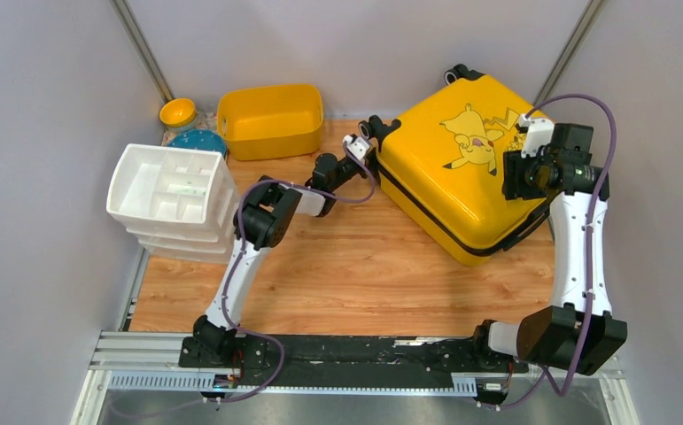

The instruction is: Open, take out, and arrange the luggage

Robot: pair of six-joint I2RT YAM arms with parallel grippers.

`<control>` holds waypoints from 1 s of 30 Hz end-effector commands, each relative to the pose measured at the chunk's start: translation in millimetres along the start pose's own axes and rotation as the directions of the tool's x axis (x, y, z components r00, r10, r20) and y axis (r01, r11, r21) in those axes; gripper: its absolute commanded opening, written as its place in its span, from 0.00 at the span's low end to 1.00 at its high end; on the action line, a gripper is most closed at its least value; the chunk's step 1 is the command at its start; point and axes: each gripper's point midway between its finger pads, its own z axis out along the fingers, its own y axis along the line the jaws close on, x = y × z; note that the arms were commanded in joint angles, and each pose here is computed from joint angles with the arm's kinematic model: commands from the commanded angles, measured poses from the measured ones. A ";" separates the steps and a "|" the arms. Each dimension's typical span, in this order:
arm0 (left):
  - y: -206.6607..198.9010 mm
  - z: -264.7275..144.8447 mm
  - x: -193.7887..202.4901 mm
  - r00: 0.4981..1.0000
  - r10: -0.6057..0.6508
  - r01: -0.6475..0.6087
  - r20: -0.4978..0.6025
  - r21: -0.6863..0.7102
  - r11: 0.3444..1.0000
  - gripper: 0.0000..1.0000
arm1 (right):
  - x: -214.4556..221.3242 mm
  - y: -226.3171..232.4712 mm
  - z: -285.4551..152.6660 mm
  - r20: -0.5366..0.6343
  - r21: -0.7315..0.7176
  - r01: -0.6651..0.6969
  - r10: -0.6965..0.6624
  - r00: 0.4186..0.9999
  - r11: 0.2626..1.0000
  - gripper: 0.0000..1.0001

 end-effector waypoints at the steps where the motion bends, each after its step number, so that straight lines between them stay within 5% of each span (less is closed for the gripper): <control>1: 42.0 15.4 -39.5 0.972 0.151 -0.126 0.181 -0.143 0.982 0.00 | 59.2 -1.5 5.1 -0.259 -0.018 0.010 -0.014 0.966 1.000 0.54; 12: 38.5 54.1 -27.6 0.876 0.370 -0.343 0.309 -0.141 0.929 0.00 | 43.5 -5.4 -3.6 -0.226 -0.034 0.044 -0.051 0.973 0.998 0.53; 15: 39.6 52.7 -19.9 0.888 0.346 -0.315 0.302 -0.148 0.937 0.34 | 37.0 -2.2 -7.3 -0.203 -0.044 0.029 -0.037 0.978 0.999 0.57; 16: 42.7 48.8 -50.9 0.867 0.366 -0.325 0.338 -0.173 0.930 0.46 | 35.1 -1.9 -8.7 -0.199 -0.042 0.020 -0.028 0.980 0.999 0.58; 17: 35.4 34.1 -22.3 0.901 0.347 -0.319 0.260 -0.145 0.936 0.51 | 30.2 -2.4 -11.8 -0.186 -0.031 0.000 -0.006 0.983 1.000 0.60; 19: 42.2 20.2 -56.2 0.883 0.394 -0.359 0.256 -0.172 0.917 0.56 | 26.0 -2.1 -16.7 -0.171 -0.030 -0.030 0.025 0.985 0.999 0.61; 24: 30.3 -40.3 -49.9 0.928 0.349 -0.344 0.127 -0.064 0.937 0.59 | 4.5 -2.3 -34.1 -0.086 -0.022 -0.101 0.099 0.991 0.995 0.64; 25: 22.9 -56.2 -56.7 0.941 0.327 -0.326 0.090 -0.023 0.945 0.76 | -2.5 0.4 -36.0 -0.056 -0.042 -0.094 0.092 0.994 0.995 0.64; 30: -17.3 -101.4 -78.4 0.975 0.220 -0.220 0.020 0.174 0.960 0.78 | -67.4 26.8 -31.6 0.118 -0.088 0.006 0.004 0.993 0.996 0.70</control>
